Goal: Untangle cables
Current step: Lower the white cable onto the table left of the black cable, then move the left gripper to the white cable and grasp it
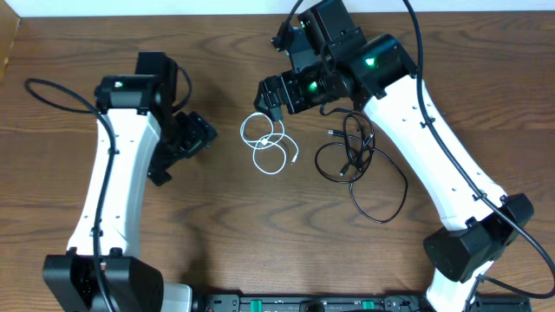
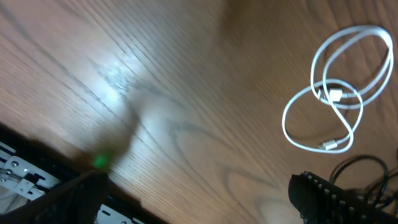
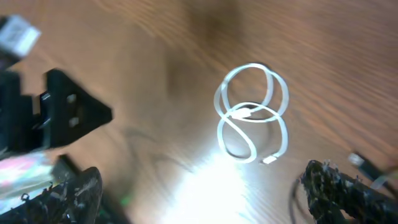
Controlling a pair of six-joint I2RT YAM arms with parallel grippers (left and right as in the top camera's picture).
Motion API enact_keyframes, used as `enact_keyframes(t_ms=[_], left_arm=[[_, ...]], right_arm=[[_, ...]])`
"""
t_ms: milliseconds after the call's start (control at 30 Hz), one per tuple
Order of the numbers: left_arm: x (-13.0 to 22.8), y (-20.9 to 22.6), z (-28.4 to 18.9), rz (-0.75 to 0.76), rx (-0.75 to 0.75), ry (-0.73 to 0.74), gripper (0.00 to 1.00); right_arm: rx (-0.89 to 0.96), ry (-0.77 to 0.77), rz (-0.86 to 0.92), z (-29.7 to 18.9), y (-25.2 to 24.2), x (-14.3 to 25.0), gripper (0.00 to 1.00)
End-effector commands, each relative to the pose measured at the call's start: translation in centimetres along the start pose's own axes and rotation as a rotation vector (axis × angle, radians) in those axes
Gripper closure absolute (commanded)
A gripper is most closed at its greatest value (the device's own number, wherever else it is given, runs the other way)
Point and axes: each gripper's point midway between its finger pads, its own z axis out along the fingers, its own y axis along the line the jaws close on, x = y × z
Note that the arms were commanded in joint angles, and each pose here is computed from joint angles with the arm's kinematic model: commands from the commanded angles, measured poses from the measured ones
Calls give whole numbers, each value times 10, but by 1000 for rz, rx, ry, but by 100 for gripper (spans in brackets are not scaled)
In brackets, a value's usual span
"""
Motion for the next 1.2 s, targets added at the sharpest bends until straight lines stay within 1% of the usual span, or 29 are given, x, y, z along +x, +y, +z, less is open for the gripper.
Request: enact_keyframes(t_ms=[0,100,133,200,267,433,600,700,767,867,967,1100,1133,1167], left_arm=[[18,-11,3,77,-11,20,2],[25,-24,3,127,8,0,2],[27,-31,3,147,19,-9,2],[30,-38,4,169,32,-18,2],[34,-43,4,188,36,-20,3],[41,-57,8,232,54,-31,2],[40,-61,7,234,67,-40,2],[39,-67,7,165,87,-46,2],[41,-74,9,165,101,-53,2],[45,-91,18,203,116,-58,2],[52,-104,33,207,101,-43,2],[58,-119,58,163,77,-22,1],[58,-127,70,136,70,-15,0],[58,-131,76,125,70,-14,4]], right_arm=[[152,-10,-8,-3,-27,-1,1],[236,-4,0,-6,-42,2,1],[299,-5,10,-10,-56,3,1],[363,-9,42,-17,-73,3,1],[395,-10,72,-23,-90,3,1],[476,-16,220,-56,-160,6,1],[549,-3,379,-93,-222,26,1],[588,-4,473,-116,-256,40,1],[611,-16,527,-130,-275,48,1],[630,-34,593,-147,-298,57,1],[642,-26,630,-156,-307,67,1],[648,-30,650,-161,-313,70,1],[642,-32,650,-161,-313,70,1],[641,-31,649,-160,-312,70,1]])
